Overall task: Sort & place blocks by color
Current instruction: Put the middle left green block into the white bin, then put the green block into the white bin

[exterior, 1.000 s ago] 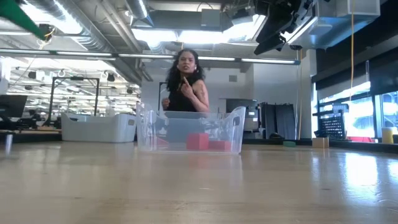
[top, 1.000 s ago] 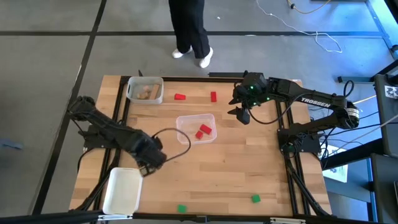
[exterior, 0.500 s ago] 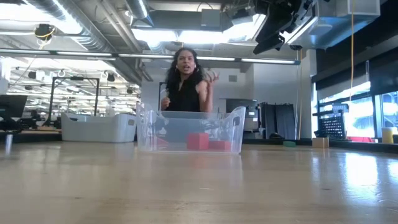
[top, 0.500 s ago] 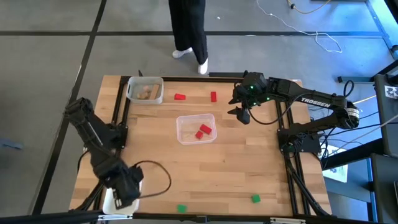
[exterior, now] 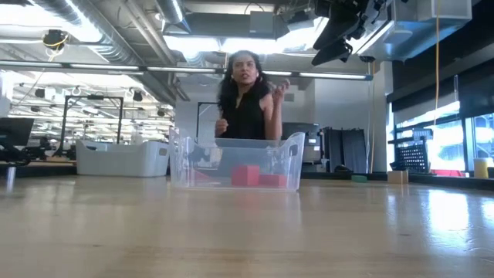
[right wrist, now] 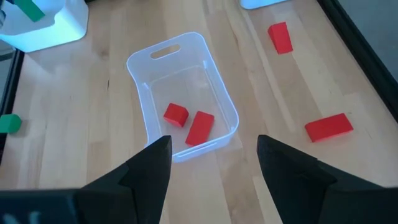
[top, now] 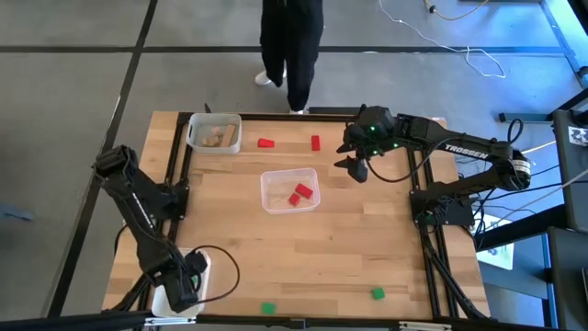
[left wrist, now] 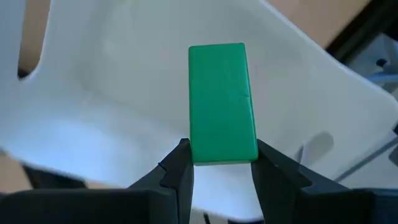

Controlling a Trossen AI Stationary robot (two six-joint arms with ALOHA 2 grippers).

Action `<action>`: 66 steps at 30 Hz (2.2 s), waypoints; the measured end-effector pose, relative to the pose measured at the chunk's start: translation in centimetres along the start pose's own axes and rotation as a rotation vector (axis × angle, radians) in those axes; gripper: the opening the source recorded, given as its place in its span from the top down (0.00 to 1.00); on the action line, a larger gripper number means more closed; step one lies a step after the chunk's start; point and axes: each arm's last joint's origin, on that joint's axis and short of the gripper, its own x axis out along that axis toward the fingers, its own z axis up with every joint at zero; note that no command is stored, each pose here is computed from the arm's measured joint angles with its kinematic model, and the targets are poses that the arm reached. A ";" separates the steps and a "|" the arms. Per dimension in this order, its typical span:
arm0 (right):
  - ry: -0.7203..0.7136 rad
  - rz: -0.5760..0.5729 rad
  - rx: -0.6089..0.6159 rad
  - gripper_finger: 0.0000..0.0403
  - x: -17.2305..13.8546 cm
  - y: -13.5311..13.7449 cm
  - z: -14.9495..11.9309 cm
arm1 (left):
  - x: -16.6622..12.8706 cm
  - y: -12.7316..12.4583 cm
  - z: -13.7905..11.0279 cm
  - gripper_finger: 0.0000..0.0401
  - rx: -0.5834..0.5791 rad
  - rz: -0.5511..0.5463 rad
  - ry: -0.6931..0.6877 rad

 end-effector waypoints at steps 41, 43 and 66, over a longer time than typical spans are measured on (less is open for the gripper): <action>-0.009 0.000 0.024 0.41 0.0 0.0 0.1 | 2.9 1.4 0.8 0.61 -0.101 -0.007 0.000; -0.008 0.000 0.024 0.41 0.0 0.0 0.1 | 2.9 1.4 0.8 0.61 -0.102 -0.008 0.000; -0.005 -0.490 0.837 0.41 -0.6 -3.2 -1.7 | 0.6 -0.1 1.0 0.61 -0.167 -0.077 -0.255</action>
